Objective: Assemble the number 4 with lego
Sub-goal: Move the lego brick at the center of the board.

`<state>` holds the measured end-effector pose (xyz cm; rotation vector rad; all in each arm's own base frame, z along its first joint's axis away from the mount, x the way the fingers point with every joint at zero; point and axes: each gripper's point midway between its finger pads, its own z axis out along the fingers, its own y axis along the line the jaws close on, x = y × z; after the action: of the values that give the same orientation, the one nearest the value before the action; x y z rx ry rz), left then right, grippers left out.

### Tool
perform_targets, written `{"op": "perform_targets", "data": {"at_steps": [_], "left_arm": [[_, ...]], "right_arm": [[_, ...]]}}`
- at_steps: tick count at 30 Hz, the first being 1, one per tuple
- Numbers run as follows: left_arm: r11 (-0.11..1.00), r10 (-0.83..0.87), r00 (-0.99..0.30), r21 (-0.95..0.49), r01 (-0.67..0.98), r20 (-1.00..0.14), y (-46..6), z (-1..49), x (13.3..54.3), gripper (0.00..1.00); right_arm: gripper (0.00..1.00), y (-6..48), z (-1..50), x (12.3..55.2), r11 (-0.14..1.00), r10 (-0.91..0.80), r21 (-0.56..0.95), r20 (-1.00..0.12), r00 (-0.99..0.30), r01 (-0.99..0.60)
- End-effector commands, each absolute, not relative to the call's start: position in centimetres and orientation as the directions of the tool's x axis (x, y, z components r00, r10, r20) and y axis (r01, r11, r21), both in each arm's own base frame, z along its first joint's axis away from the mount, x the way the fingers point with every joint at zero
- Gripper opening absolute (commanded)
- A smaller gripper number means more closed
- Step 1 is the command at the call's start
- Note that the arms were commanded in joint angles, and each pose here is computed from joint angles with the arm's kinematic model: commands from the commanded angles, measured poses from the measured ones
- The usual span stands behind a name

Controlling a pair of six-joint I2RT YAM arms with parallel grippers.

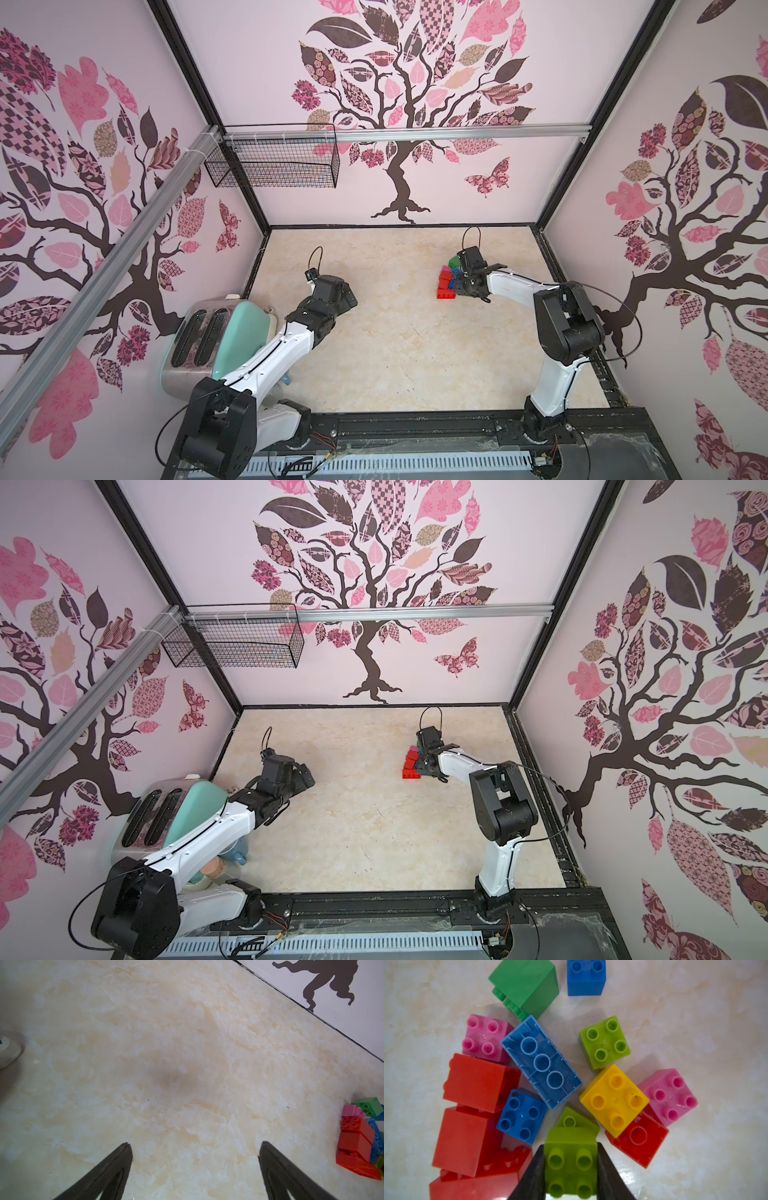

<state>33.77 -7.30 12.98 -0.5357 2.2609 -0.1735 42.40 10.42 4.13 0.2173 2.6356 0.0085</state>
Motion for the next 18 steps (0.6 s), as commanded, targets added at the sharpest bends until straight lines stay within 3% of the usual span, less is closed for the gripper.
{"op": "perform_targets", "data": {"at_steps": [1, 5, 11, 18], "left_arm": [[0.903, -0.429, -0.58, -0.306, -0.302, -0.693, -7.6, 14.8, 34.8, 0.98], [0.904, -0.427, -0.586, -0.31, -0.294, -0.689, -7.8, 15.0, 34.7, 0.98], [0.91, -0.414, -0.608, -0.321, -0.261, -0.678, -8.5, 15.2, 34.6, 0.98], [0.916, -0.395, -0.646, -0.338, -0.218, -0.653, -9.8, 15.0, 34.5, 0.98]], "right_arm": [[0.0, 10.2, -1.2, 35.7, 0.994, 0.106, 0.042, -0.169, -0.98, 0.1], [0.0, 11.3, 1.8, 34.2, 0.988, 0.098, 0.133, -0.173, -0.98, 0.075], [0.0, 10.5, 5.3, 31.9, 0.989, 0.089, 0.137, -0.203, -0.975, 0.062], [0.0, 11.3, 7.5, 33.6, 0.979, 0.111, 0.201, -0.327, -0.939, 0.045]]}}
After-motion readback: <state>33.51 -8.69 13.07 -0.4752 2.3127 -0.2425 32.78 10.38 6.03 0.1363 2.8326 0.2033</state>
